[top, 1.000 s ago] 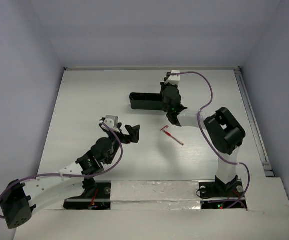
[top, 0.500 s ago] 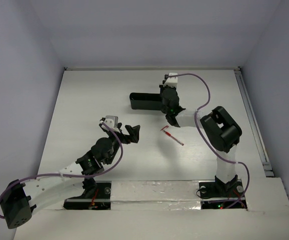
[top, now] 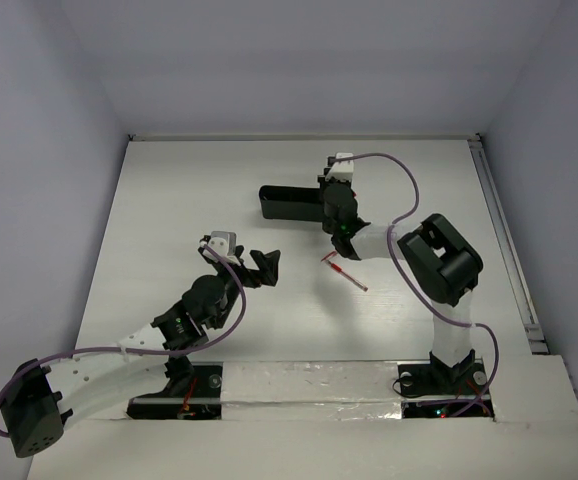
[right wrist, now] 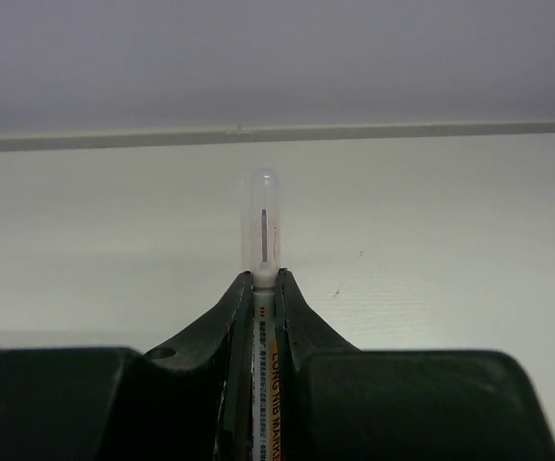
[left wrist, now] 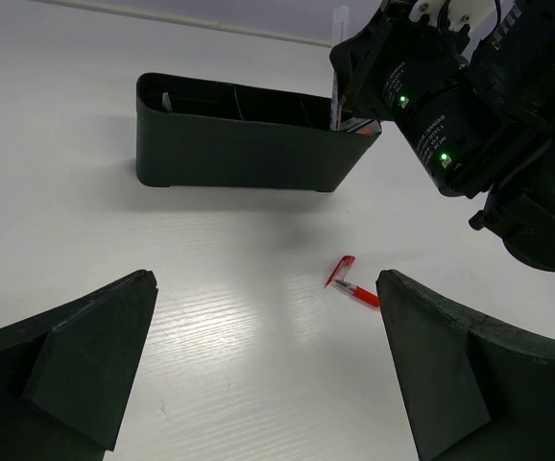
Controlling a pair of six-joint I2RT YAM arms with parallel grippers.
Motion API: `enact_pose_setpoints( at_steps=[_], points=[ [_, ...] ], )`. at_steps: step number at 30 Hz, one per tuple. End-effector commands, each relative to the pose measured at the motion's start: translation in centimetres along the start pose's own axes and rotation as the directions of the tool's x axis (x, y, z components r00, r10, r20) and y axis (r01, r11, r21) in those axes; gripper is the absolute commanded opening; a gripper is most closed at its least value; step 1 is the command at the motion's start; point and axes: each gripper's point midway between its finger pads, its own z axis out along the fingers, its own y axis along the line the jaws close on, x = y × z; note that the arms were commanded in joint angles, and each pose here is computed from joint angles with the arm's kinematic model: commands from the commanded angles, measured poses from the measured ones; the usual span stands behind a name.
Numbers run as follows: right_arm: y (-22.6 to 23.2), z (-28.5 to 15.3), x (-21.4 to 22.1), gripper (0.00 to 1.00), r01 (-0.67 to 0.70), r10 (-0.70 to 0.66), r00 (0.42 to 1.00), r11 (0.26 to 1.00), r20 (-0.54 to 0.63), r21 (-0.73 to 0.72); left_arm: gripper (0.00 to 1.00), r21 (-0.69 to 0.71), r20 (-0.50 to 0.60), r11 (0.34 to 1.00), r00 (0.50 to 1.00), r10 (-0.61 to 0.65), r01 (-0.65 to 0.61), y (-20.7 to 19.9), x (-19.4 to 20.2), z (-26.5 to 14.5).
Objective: Sort the stationery into containers
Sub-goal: Place the pen in the storage box.
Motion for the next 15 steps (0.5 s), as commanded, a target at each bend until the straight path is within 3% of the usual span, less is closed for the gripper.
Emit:
enact_pose_setpoints(
  at_steps=[1, 4, 8, 15],
  points=[
    [-0.3, -0.4, -2.3, 0.15, -0.078, 0.076, 0.994, 0.997, 0.072, 0.026, 0.99, 0.026, 0.078, 0.998, 0.996, -0.052, 0.050, -1.2, -2.9, 0.2],
    [-0.7, -0.7, -2.7, 0.31, -0.093, 0.090, 0.992, 0.995, 0.083, 0.031, 0.99, 0.027, 0.077, 0.998, 0.996, -0.053, 0.051, -1.2, -2.9, 0.2],
    [-0.8, -1.0, -3.5, 0.44, -0.104, 0.102, 0.990, 0.994, 0.094, 0.024, 0.99, 0.028, 0.076, 0.998, 0.996, -0.052, 0.050, -1.3, -2.9, 0.2],
    [-0.4, -1.6, -4.8, 0.47, -0.134, 0.135, 0.988, 0.991, 0.072, -0.019, 0.99, 0.028, 0.076, 0.998, 0.996, -0.052, 0.050, -1.3, -2.9, 0.2]
  ],
)
